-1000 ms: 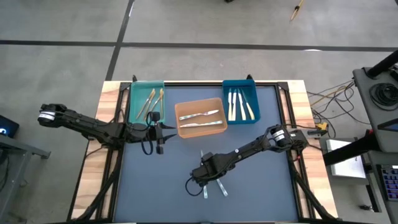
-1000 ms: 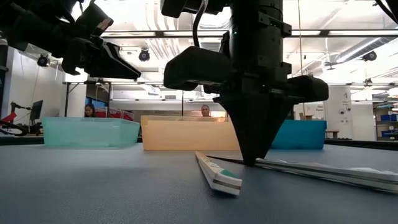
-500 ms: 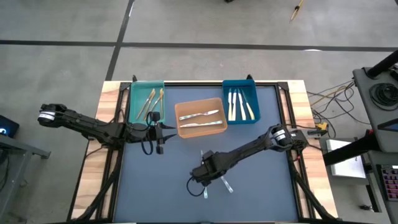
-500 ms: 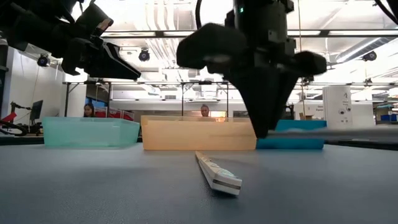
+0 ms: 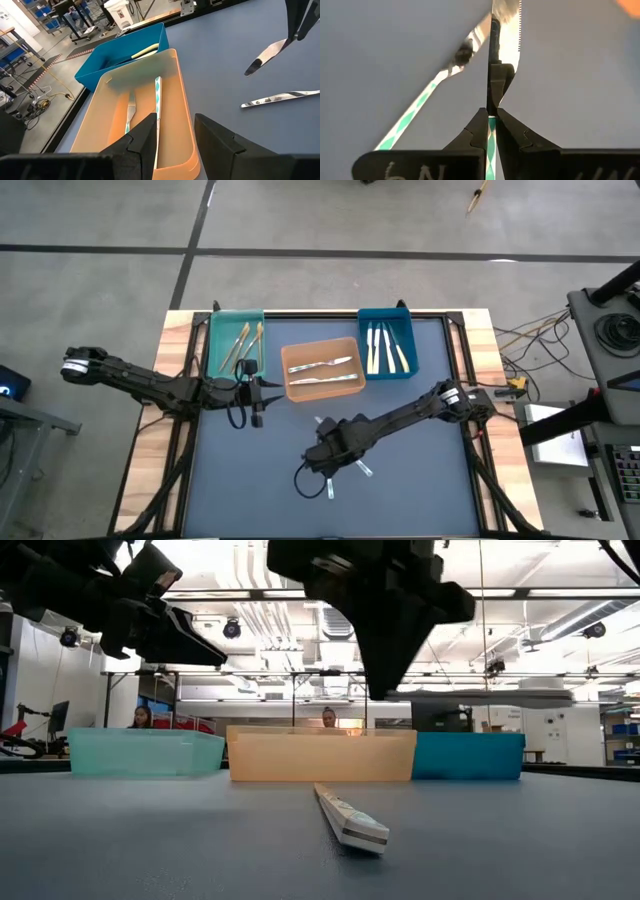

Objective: Sort silverware by color (type)
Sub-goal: Put the white knife in the orange bin

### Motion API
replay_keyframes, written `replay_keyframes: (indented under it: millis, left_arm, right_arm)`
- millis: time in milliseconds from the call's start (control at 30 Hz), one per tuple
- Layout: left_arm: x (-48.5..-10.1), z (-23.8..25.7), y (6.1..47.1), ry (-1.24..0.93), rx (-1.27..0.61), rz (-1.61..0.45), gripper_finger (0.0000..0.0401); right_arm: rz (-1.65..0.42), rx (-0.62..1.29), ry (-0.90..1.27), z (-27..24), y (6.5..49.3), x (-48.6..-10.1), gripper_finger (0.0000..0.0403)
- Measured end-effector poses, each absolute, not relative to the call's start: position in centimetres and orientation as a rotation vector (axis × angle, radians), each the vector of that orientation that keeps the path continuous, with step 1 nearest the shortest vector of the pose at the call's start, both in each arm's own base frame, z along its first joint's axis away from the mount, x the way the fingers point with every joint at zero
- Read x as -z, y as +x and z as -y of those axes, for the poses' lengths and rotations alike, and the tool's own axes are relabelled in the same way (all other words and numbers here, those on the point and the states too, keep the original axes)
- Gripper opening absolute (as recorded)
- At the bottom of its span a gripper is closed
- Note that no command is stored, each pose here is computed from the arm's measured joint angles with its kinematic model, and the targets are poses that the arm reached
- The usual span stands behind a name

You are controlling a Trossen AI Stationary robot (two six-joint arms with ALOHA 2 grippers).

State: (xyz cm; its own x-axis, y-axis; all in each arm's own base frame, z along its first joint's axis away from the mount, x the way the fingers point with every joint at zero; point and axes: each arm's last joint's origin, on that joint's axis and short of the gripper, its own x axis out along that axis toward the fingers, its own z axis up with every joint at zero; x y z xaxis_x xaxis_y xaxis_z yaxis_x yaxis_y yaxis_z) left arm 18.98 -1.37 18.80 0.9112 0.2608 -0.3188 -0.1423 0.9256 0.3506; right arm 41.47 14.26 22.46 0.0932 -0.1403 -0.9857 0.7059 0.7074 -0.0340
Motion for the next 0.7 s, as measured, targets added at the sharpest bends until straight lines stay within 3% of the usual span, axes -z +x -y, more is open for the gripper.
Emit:
replay_keyframes:
  millis: [467, 700]
  left_arm:
    - [-19.2, 1.3, 18.8, 0.322, -0.215, -0.345, 0.0114]
    - [-20.8, 1.2, 17.9, 0.332, -0.223, -0.254, 0.0114]
  right_arm:
    - [-1.198, 0.619, 0.320, -13.5, 41.0, -25.9, 0.0013]
    - [-1.122, 0.577, 0.184, -10.5, 41.1, -28.5, 0.0013]
